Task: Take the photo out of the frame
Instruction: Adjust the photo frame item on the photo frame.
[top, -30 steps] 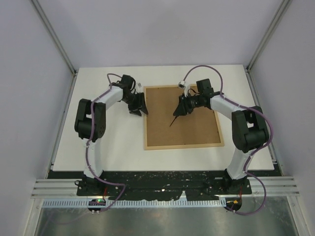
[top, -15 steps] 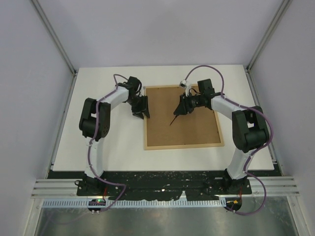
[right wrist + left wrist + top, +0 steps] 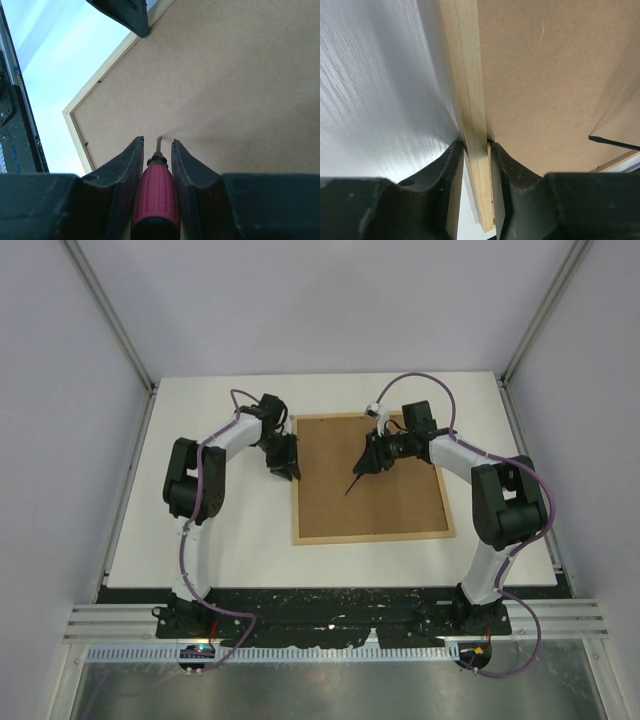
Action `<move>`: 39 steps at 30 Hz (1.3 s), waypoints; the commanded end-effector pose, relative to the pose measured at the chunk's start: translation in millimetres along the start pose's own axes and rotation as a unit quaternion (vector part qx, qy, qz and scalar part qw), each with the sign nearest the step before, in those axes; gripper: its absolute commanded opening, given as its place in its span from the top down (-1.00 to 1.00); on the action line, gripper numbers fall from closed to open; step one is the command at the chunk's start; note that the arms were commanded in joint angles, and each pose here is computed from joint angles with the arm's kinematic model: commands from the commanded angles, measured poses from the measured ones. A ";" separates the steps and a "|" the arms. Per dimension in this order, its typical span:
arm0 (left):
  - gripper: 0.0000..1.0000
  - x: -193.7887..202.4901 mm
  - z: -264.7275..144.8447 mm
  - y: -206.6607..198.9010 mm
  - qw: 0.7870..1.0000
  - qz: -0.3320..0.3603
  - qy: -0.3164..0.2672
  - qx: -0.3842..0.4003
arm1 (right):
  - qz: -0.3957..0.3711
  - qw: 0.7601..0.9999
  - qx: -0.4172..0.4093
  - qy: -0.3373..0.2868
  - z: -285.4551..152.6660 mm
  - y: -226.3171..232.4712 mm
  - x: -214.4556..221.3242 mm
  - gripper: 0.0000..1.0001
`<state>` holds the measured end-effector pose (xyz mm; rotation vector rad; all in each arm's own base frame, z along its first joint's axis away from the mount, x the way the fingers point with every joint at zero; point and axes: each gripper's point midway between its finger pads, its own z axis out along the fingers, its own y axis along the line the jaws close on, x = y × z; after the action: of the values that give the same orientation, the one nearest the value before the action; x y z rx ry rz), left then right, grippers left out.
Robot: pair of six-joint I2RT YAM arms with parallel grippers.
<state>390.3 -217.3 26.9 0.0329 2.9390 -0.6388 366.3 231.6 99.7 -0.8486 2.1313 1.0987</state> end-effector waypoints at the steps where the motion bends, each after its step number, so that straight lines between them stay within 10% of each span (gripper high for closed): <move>1: 0.42 -10.2 1.6 1.6 1.000 0.001 -0.013 -0.008 | -0.024 0.999 -0.006 -0.021 -4.8 6.2 -13.3 0.85; 8: 1.00 -12.7 -0.5 -2.0 1.000 0.001 -0.013 -0.001 | -0.026 0.999 -0.009 -0.020 -4.5 7.6 -12.5 0.84; 27: 1.00 -11.7 -21.0 -28.5 0.979 -0.049 -0.047 0.193 | -0.016 1.000 -0.019 -0.016 -1.6 9.3 -8.8 0.85; 31: 0.33 -19.9 -25.8 -22.8 0.990 -0.027 -0.051 0.130 | -0.016 1.000 -0.013 -0.017 -2.8 6.7 -9.8 0.84; 39: 0.18 -24.0 -20.3 -21.3 0.999 0.014 -0.040 0.032 | -0.018 1.000 0.000 -0.010 1.5 2.5 -5.9 0.84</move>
<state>416.1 -236.6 71.0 -0.0066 2.7444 -0.9185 365.3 233.3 99.4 -0.8556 2.1204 1.1068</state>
